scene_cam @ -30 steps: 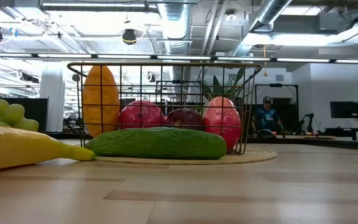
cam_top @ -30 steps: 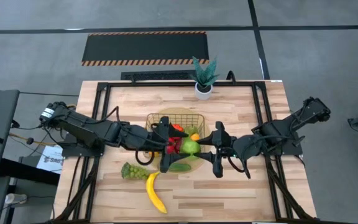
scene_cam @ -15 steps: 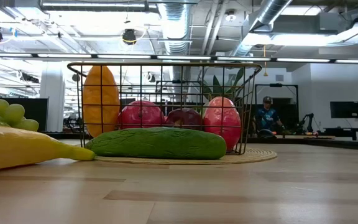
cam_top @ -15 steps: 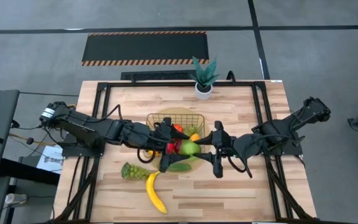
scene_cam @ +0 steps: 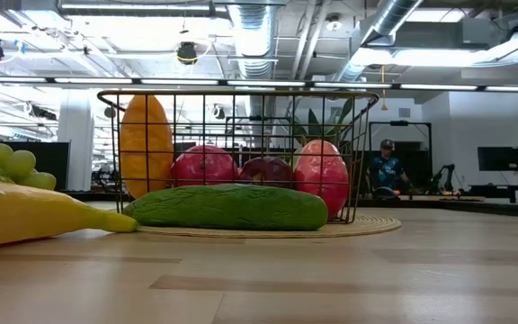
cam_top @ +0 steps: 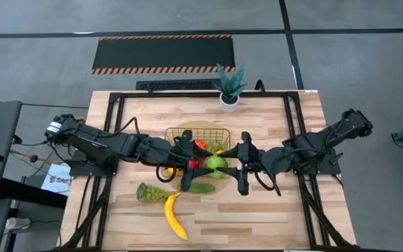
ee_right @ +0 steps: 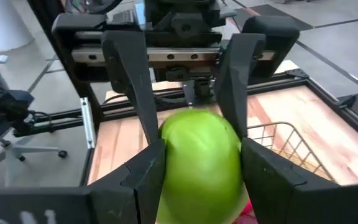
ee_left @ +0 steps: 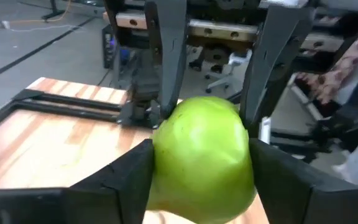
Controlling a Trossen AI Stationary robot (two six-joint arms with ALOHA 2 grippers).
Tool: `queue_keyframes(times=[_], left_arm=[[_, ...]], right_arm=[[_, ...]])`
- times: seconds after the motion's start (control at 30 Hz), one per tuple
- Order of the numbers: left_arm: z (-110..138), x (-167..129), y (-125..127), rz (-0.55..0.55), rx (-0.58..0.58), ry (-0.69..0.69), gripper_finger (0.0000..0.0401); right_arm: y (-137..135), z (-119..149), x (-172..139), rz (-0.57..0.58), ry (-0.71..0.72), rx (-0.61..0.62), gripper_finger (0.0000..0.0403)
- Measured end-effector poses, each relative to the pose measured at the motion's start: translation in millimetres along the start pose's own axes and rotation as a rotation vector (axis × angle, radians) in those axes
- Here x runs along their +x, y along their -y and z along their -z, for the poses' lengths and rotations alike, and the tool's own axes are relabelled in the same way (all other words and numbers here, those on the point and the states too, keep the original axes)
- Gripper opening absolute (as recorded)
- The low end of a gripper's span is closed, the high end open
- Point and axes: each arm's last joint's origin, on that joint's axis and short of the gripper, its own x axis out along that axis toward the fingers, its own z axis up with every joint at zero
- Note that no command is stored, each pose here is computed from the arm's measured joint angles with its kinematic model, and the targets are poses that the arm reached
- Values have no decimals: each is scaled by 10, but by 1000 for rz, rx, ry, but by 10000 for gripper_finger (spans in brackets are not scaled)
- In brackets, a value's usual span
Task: Build produce basket
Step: Put the pear into the silver basket
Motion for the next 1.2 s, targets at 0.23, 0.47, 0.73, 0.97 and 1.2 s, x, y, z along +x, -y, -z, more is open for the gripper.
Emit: queue_keyframes(times=[0.23, 0.47, 0.73, 0.97, 1.2], left_arm=[[58, 27, -213, -165, 22, -71, 212], [177, 17, -571, -368, 50, -241, 211], [538, -78, -1001, -668, -105, -459, 211], [924, -54, -1104, -660, -117, -574, 210], [1135, -80, -1137, -669, -152, -642, 220]], right_arm=[[64, -87, -212, -40, 13, 16, 219], [159, -143, -511, -57, 12, 84, 215], [82, -100, -613, -101, -12, 82, 214], [49, -38, -529, -83, -49, 59, 214], [78, -26, -521, -67, -65, 50, 214]])
